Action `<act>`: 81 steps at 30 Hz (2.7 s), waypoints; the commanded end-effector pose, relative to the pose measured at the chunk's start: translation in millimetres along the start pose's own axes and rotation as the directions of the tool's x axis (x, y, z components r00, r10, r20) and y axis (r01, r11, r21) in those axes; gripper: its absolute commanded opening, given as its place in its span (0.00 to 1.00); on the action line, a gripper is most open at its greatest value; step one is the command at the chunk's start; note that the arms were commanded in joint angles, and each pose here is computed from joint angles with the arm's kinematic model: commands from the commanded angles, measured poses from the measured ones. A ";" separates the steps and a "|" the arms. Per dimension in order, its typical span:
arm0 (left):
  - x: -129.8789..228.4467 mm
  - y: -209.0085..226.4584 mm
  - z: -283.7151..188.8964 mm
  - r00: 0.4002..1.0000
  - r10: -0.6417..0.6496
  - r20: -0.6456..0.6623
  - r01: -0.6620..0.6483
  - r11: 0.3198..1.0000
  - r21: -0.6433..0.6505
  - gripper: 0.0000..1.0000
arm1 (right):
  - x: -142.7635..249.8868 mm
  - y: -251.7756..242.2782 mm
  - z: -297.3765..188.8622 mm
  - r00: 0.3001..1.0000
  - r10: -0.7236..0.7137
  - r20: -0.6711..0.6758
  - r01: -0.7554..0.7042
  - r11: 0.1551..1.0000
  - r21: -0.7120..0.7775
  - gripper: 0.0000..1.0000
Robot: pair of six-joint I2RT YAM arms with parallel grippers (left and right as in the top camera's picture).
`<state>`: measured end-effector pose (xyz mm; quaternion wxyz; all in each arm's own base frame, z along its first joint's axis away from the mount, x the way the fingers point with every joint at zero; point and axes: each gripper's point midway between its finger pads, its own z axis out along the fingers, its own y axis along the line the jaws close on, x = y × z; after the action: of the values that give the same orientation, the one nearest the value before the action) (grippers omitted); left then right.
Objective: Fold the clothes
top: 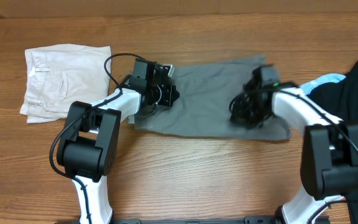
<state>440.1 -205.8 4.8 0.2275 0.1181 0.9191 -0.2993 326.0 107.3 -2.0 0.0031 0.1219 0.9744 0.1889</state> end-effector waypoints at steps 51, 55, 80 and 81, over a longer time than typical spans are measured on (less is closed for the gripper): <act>138.5 32.7 -73.5 0.801 -0.146 -0.581 -0.019 0.963 -0.269 0.08 | -169.7 -97.3 -38.5 0.815 0.314 0.488 -0.320 0.945 -0.074 0.04; 134.6 35.4 -76.0 0.807 -0.183 -0.561 0.030 0.962 -0.271 0.07 | -182.2 -84.1 -56.5 0.833 0.287 0.473 -0.227 0.957 -0.181 0.04; -1.6 30.6 -139.9 0.886 -0.345 -0.310 0.269 0.927 -0.262 0.61 | -35.8 -16.4 -87.5 0.987 0.099 0.128 -0.097 0.995 -0.020 0.10; -0.2 38.8 -146.3 0.878 -0.369 -0.304 0.292 0.917 -0.271 0.61 | -30.6 -21.1 -77.7 0.989 0.098 0.108 -0.100 0.995 0.011 0.10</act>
<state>395.7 -128.1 95.9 0.0167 0.0382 0.9688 -0.2442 364.2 61.3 101.6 0.0837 0.1770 0.9480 0.2510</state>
